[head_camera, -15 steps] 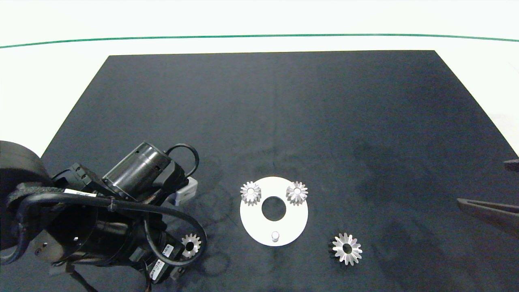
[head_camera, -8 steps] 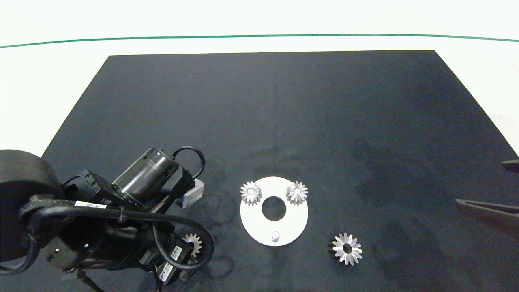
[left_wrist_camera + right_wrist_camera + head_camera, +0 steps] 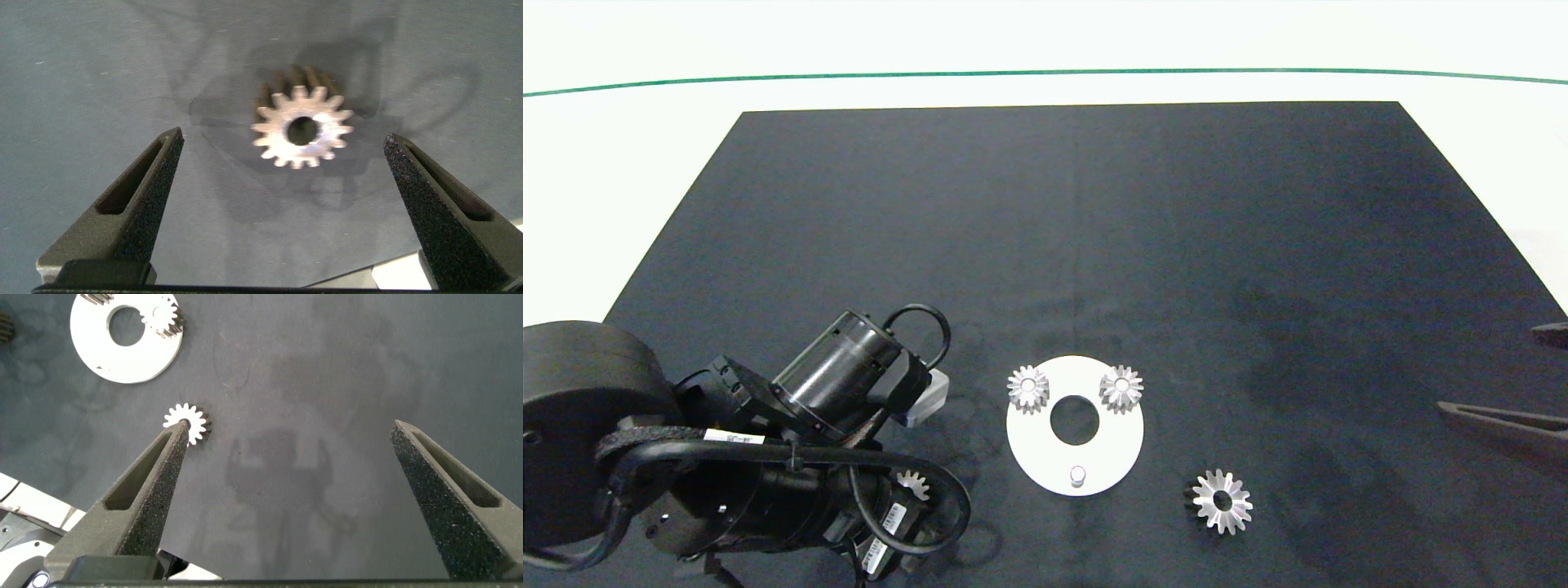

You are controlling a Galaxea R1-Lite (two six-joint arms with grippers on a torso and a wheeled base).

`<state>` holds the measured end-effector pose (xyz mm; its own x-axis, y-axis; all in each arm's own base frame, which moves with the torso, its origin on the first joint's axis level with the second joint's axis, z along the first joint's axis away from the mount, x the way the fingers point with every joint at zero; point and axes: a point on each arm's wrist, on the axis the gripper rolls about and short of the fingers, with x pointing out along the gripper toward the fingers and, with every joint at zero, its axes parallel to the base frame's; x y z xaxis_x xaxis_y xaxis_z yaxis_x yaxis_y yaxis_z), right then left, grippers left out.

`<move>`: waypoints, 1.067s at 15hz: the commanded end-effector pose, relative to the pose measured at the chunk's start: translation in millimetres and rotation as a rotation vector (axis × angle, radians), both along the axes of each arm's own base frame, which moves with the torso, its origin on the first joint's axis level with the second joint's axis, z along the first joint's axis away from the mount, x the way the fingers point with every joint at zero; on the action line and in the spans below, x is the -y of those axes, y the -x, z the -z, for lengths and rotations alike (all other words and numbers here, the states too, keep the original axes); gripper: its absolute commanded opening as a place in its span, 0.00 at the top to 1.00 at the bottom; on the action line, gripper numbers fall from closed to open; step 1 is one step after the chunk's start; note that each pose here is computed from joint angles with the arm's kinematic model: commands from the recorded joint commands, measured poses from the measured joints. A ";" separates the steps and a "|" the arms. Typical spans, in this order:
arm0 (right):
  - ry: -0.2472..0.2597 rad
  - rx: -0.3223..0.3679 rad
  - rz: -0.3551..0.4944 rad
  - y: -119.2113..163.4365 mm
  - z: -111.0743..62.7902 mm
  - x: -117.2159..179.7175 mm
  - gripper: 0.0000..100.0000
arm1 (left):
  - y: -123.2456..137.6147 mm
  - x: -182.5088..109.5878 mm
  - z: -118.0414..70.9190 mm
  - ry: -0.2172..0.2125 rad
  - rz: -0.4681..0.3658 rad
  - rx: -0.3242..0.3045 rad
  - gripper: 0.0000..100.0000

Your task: Remove an incorrectly installed larger gear and replace it with the correct smaller gear

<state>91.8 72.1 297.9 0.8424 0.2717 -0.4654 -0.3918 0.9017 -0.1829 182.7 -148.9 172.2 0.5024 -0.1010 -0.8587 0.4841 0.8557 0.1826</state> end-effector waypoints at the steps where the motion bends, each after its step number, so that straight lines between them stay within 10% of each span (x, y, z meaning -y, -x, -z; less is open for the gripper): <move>1: 0.004 -0.004 -0.001 -0.5 0.6 -0.6 0.00 | 0.2 4.0 0.9 0.007 0.012 0.008 0.00; 16: 0.008 -0.008 -0.001 -1.2 1.4 -1.2 0.00 | -3.9 11.9 8.2 0.010 0.029 0.001 0.27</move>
<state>93.1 73.3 296.4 0.8386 0.2711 -0.4724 -0.3949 0.9000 -0.1846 186.7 -161.1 165.0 0.5038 -0.1293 -0.8541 0.5098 0.8427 0.1730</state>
